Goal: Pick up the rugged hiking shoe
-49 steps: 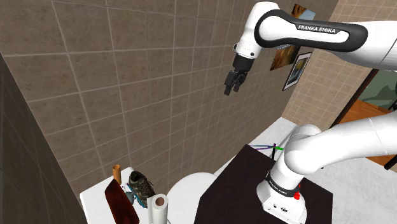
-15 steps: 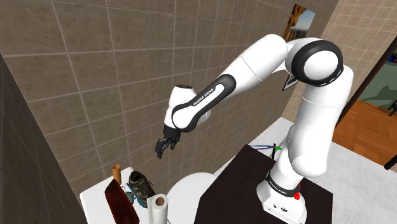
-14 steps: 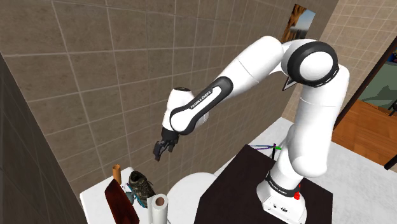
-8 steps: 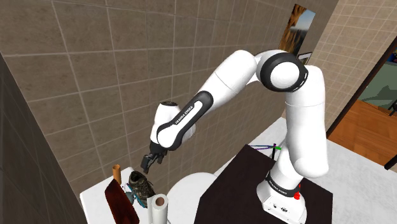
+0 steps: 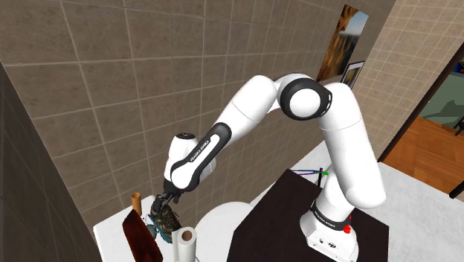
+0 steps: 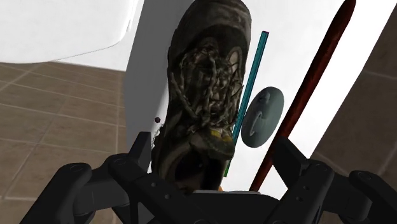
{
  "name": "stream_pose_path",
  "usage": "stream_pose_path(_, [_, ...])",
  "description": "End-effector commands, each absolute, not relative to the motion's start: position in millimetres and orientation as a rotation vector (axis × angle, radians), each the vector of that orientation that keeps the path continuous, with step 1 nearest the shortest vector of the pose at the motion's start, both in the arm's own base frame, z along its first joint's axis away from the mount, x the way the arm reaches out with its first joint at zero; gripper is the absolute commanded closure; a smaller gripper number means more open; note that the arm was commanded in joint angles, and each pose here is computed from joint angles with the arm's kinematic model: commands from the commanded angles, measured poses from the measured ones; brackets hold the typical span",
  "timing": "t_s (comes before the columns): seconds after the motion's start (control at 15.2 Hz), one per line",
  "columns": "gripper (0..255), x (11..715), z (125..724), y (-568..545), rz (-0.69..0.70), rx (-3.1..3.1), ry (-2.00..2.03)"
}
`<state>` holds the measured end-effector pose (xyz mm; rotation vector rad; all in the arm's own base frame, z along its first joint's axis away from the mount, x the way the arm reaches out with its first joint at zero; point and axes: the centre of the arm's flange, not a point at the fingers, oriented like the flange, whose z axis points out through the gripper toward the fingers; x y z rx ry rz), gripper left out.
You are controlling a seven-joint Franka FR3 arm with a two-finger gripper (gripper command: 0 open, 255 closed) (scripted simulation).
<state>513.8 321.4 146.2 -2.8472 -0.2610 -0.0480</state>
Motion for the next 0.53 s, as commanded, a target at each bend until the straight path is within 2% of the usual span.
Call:
stream_pose_path(0.0, [0, 513.7, 134.9, 320.8, -0.048, -2.847, -0.261])
stream_pose_path(0.26, [0, 513.6, 121.3, 320.8, -0.048, -2.847, -0.261])
stream_pose_path(0.33, [255, 514.0, 121.3, 320.9, -0.048, -2.847, -0.261])
stream_pose_path(0.46, [255, 514.1, 121.5, 320.7, -0.048, -2.847, -0.261])
